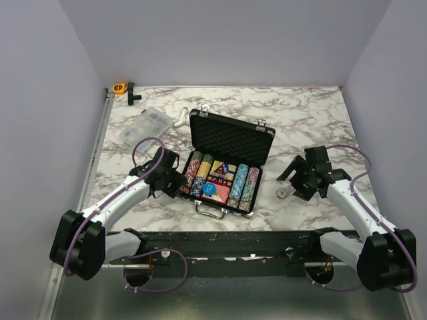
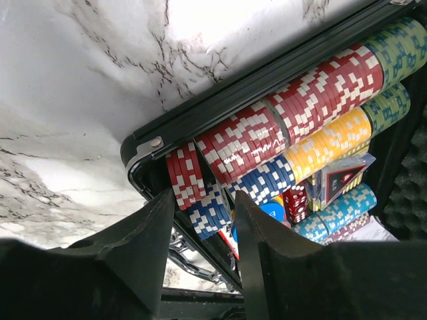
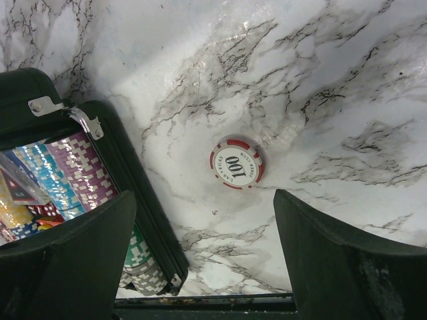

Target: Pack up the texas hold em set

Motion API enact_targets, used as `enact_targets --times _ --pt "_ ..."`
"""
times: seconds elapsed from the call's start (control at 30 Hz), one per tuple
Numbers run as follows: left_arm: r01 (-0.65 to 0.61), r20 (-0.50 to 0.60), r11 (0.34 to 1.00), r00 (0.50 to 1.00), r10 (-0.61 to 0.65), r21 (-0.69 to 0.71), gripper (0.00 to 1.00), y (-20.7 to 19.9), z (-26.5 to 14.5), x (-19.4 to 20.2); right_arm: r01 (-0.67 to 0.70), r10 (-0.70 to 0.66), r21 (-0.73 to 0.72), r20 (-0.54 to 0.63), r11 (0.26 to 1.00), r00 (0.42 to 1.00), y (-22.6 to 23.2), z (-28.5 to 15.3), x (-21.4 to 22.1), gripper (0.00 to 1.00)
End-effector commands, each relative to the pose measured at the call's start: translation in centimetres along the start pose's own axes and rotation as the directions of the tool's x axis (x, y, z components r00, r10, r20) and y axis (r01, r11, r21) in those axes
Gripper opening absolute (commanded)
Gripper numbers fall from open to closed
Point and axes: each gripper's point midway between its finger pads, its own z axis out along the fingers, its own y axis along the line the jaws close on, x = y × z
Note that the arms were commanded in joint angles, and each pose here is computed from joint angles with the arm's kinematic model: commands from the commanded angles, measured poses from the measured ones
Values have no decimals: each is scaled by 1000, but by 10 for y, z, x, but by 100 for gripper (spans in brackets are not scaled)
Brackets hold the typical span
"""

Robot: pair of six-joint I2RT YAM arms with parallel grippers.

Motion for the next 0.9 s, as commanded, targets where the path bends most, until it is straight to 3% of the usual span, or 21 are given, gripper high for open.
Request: enact_targets --times 0.0,0.5,0.87 --pt "-14 22 1000 1000 13 23 42 0 0 -6 8 -8 -6 -11 1000 1000 -1 3 3 86" --pt "-64 47 990 997 59 124 33 -19 -7 -11 18 -17 41 -12 999 1000 -11 3 3 85" --pt "-144 87 973 988 131 178 67 -20 -35 -15 -3 4 59 -15 998 1000 -8 -3 1 88"
